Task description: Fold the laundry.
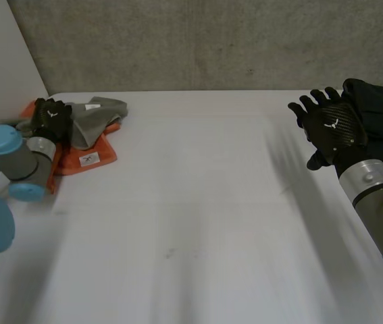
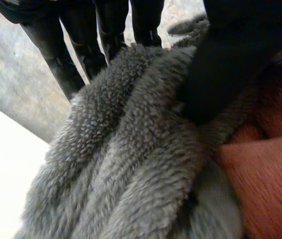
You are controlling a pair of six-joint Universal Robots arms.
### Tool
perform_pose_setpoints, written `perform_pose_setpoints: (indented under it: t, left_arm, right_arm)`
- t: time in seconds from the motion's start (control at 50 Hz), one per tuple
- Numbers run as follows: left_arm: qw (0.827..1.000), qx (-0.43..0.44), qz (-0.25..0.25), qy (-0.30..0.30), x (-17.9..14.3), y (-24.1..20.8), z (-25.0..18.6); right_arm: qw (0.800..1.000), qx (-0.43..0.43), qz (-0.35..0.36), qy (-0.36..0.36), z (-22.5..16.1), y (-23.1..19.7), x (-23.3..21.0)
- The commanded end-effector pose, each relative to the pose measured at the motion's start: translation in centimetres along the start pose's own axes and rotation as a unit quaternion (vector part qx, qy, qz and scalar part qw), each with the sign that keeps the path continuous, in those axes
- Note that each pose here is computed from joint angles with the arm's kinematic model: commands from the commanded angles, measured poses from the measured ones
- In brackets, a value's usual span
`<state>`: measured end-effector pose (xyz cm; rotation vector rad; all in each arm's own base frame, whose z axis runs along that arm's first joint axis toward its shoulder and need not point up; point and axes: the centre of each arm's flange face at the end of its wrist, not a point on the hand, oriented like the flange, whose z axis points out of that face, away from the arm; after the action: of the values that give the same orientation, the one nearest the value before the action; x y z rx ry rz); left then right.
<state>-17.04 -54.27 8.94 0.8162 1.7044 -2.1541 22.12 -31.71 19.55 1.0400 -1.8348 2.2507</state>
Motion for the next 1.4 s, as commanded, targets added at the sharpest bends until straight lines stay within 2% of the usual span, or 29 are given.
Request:
perform_pose_setpoints:
  t: [0.02,0.06,0.12,0.14,0.2,0.22,0.28,0.34,0.36,0.52,0.6,0.64,0.74,0.82,0.88,0.94,0.96,1.02,1.12,1.18,1.24,1.4]
  left_arm:
    - [0.996,0.053,0.002,-0.069,-0.3,-5.7,1.3]
    - [0.993,0.073,-0.011,-0.093,-1.3,-10.5,1.2]
    - [0.992,0.078,-0.036,-0.093,-1.8,-14.2,0.0]
    - [0.99,0.088,-0.062,-0.085,-2.3,-17.0,-1.2]
    - [0.985,0.11,-0.115,-0.068,-3.1,-21.4,-3.5]
    - [0.978,0.125,-0.155,-0.055,-3.4,-24.2,-5.3]
    - [0.963,0.147,-0.227,-0.016,-3.1,-28.8,-9.5]
    - [0.953,0.145,-0.266,0.026,-1.6,-30.8,-12.7]
    - [0.951,0.131,-0.275,0.059,-0.2,-31.2,-14.9]
    - [0.947,-0.019,-0.243,0.207,9.2,-26.0,-23.1]
    - [0.94,-0.061,-0.205,0.266,13.4,-24.2,-25.4]
    - [0.939,-0.065,-0.195,0.275,14.1,-24.1,-25.8]
    - [0.945,-0.041,-0.201,0.254,13.1,-26.0,-25.2]
    - [0.958,-0.021,-0.212,0.193,9.4,-28.1,-25.0]
    - [0.963,-0.028,-0.211,0.166,7.7,-28.0,-25.4]
    - [0.968,-0.04,-0.21,0.135,5.4,-27.2,-25.9]
    - [0.969,-0.052,-0.206,0.128,4.6,-26.2,-26.1]
    - [0.969,-0.083,-0.2,0.121,3.9,-24.0,-26.5]
    - [0.962,-0.112,-0.201,0.144,4.1,-21.7,-26.6]
    - [0.954,-0.136,-0.202,0.176,5.5,-19.8,-26.4]
    - [0.945,-0.158,-0.202,0.203,7.1,-18.2,-26.0]
    - [0.938,-0.175,-0.203,0.221,10.0,-16.0,-23.5]
  right_arm:
    - [1.0,0.001,0.0,0.01,0.3,0.0,0.6]
    - [1.0,-0.002,0.0,0.014,0.3,0.1,0.9]
    - [1.0,-0.004,0.001,0.013,0.3,0.1,0.8]
    - [1.0,-0.005,0.001,0.013,0.2,0.1,0.8]
    - [1.0,-0.004,0.001,0.013,0.2,0.1,0.8]
    - [1.0,-0.005,0.001,0.015,0.3,0.1,0.8]
    - [1.0,-0.009,0.0,0.026,0.4,0.2,1.2]
    - [0.999,-0.015,0.001,0.048,0.6,0.1,1.9]
    - [0.998,-0.02,0.002,0.057,0.6,0.2,2.1]
    - [0.997,-0.052,0.013,0.053,0.1,0.2,2.0]
    - [0.997,-0.07,0.019,0.038,-0.3,0.2,1.7]
    - [0.996,-0.079,0.021,0.032,-0.5,0.2,1.6]
    - [0.994,-0.101,0.028,0.015,-1.2,-0.2,1.4]
    - [0.992,-0.124,0.034,-0.012,-2.8,-2.1,1.3]
    - [0.988,-0.144,0.043,-0.045,-3.9,-3.2,0.6]
    - [0.973,-0.19,0.061,-0.113,-5.9,-4.2,-1.4]
    - [0.963,-0.215,0.075,-0.145,-7.0,-4.5,-2.3]
    - [0.945,-0.244,0.111,-0.186,-8.4,-5.0,-3.9]
    - [0.933,-0.249,0.149,-0.215,-9.8,-5.0,-6.4]
    - [0.923,-0.263,0.152,-0.235,-10.6,-3.6,-8.5]
    - [0.924,-0.26,0.155,-0.235,-10.7,-2.2,-10.0]
    - [0.932,-0.23,0.195,-0.203,-10.5,-1.4,-12.9]
